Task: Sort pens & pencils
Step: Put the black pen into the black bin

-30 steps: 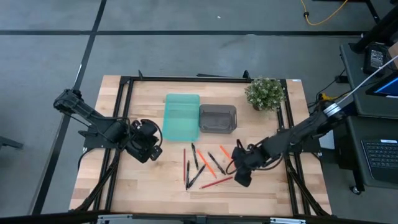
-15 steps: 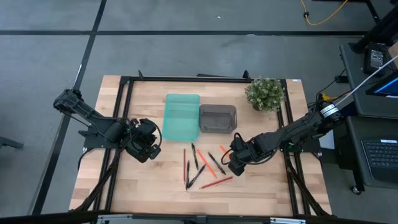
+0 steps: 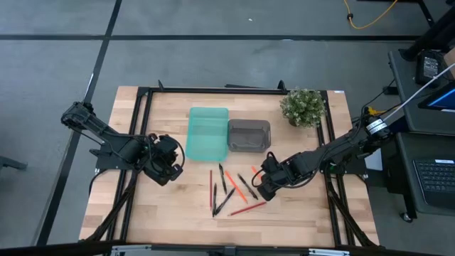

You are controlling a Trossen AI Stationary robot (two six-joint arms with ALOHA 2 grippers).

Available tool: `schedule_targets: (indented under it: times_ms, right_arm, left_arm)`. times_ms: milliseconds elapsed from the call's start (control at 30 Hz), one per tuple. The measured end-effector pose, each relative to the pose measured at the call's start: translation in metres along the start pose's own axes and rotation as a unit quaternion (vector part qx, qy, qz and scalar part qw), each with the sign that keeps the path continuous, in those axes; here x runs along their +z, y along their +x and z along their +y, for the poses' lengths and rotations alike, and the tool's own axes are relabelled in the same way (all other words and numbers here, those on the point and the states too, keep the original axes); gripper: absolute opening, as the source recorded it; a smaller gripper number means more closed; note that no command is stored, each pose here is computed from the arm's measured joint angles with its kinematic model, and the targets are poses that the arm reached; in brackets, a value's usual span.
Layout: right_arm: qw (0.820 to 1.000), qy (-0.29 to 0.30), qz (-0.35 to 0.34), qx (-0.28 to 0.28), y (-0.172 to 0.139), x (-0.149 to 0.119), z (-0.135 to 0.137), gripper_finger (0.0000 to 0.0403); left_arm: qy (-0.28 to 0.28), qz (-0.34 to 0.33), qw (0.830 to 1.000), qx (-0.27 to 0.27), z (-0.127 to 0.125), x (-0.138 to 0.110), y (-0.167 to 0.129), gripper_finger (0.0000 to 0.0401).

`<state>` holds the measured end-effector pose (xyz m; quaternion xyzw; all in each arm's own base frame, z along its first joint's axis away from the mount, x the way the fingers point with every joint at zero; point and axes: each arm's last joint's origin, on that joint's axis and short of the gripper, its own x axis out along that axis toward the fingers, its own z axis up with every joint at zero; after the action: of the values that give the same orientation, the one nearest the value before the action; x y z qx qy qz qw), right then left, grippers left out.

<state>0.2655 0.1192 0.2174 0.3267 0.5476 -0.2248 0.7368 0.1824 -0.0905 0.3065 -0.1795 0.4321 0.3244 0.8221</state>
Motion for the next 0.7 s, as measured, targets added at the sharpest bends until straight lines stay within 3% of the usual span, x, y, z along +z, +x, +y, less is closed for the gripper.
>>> schedule_targets:
  times_ms: [700]
  right_arm:
    - [1.0, 0.018, 0.022, 0.005, 0.045, 0.0, -0.017, 0.0161]
  left_arm:
    - [0.0, -0.003, 1.0, -0.013, -0.004, -0.003, -0.002, 0.0041]
